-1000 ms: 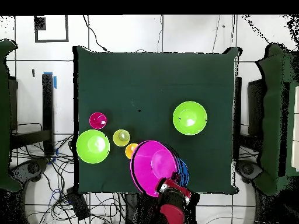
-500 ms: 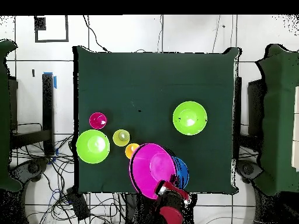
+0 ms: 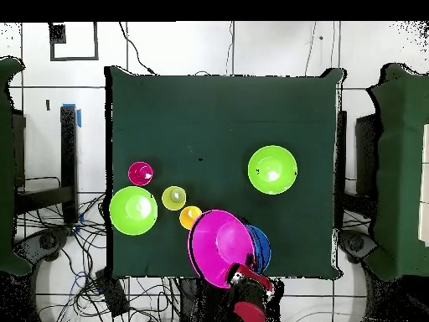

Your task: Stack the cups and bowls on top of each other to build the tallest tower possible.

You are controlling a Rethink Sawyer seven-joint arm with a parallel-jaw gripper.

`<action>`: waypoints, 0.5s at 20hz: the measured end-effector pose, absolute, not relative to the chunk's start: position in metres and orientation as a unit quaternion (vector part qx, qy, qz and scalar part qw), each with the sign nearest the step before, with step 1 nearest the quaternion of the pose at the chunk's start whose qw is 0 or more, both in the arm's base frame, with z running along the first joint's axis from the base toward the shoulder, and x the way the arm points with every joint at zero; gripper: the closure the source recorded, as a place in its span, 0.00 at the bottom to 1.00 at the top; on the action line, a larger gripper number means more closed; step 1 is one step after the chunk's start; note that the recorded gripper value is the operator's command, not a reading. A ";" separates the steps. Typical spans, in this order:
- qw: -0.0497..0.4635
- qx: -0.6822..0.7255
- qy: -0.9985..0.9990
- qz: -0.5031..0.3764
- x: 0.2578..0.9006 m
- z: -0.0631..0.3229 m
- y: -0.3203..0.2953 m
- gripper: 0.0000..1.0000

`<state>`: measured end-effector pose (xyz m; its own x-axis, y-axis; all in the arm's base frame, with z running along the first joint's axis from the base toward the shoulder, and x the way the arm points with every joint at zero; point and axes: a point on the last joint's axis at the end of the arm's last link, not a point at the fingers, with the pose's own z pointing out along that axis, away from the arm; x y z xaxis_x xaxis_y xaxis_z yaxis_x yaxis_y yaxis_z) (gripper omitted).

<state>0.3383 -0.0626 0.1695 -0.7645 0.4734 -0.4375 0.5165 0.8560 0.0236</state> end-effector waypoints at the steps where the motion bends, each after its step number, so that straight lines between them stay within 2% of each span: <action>1: 0.221 0.264 0.937 -0.048 0.336 0.168 -0.063 1.00; 10: 0.216 0.271 0.937 -0.043 0.311 0.151 -0.062 1.00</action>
